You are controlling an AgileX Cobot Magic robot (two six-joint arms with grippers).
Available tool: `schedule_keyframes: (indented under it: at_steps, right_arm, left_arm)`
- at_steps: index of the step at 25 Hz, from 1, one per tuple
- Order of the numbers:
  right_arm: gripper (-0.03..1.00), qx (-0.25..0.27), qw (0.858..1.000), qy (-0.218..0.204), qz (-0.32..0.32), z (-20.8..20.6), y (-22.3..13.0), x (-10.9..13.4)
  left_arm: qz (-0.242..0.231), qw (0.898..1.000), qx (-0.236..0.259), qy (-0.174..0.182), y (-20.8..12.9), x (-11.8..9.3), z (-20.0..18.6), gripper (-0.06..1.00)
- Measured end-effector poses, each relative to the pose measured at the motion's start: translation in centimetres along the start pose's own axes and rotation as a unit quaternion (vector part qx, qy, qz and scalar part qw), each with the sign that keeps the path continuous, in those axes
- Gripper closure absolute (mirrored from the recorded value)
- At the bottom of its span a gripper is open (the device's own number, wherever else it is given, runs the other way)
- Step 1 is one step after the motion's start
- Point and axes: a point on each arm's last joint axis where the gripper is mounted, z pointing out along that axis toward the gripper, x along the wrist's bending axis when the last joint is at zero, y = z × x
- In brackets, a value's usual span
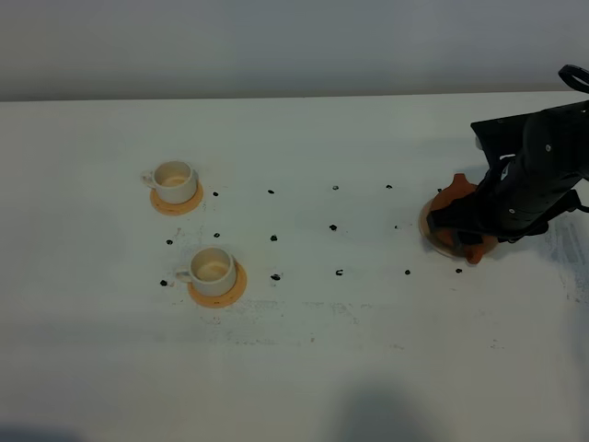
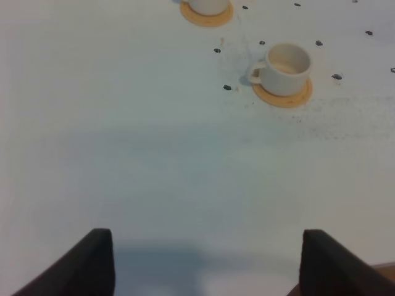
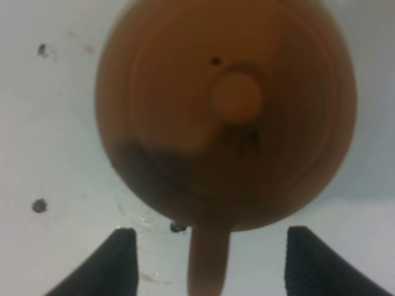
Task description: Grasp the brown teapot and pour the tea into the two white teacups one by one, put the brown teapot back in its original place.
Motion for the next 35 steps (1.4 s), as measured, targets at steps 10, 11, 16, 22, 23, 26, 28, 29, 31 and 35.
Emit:
schedule_keyframes:
  at_steps: [10, 11, 16, 22, 23, 26, 28, 29, 31, 35]
  right_arm:
    - [0.46, 0.008, 1.000, 0.000, 0.000, 0.66, -0.10, -0.01]
    - [0.46, 0.010, 1.000, -0.001, 0.000, 0.79, -0.12, -0.01]
    - [0.46, 0.007, 1.000, 0.000, 0.000, 0.73, -0.02, 0.00]
    - [0.46, 0.005, 1.000, 0.000, 0.000, 0.44, 0.34, 0.02]
    - [0.46, 0.005, 1.000, 0.000, 0.000, 0.44, 0.34, 0.02]
    - [0.46, 0.005, 1.000, 0.000, 0.000, 0.44, 0.34, 0.02]
    - [0.47, 0.006, 1.000, 0.000, 0.000, 0.44, 0.33, 0.02]
    - [0.48, 0.007, 1.000, 0.000, -0.001, 0.44, 0.32, 0.02]
    - [0.54, 0.009, 1.000, -0.001, -0.002, 0.44, 0.27, 0.02]
    - [0.79, 0.015, 1.000, -0.003, -0.018, 0.44, 0.17, -0.02]
  left_arm:
    - [0.000, 1.000, 0.000, 0.000, 0.00, 0.00, 0.00, 0.35]
    - [0.000, 1.000, 0.000, 0.000, 0.00, 0.00, 0.00, 0.35]
    - [0.000, 1.000, 0.000, 0.000, 0.00, 0.00, 0.00, 0.35]
    - [0.000, 1.000, 0.000, 0.000, 0.00, 0.00, 0.00, 0.35]
    - [0.000, 1.000, 0.000, 0.000, 0.00, 0.00, 0.00, 0.35]
    - [0.000, 1.000, 0.000, 0.000, 0.00, 0.00, 0.00, 0.35]
    - [0.000, 1.000, 0.000, 0.000, 0.00, 0.00, 0.00, 0.35]
    - [0.000, 1.000, 0.000, 0.000, 0.00, 0.00, 0.00, 0.35]
    - [0.000, 1.000, 0.000, 0.000, 0.00, 0.00, 0.00, 0.35]
    - [0.000, 1.000, 0.000, 0.000, 0.00, 0.00, 0.00, 0.35]
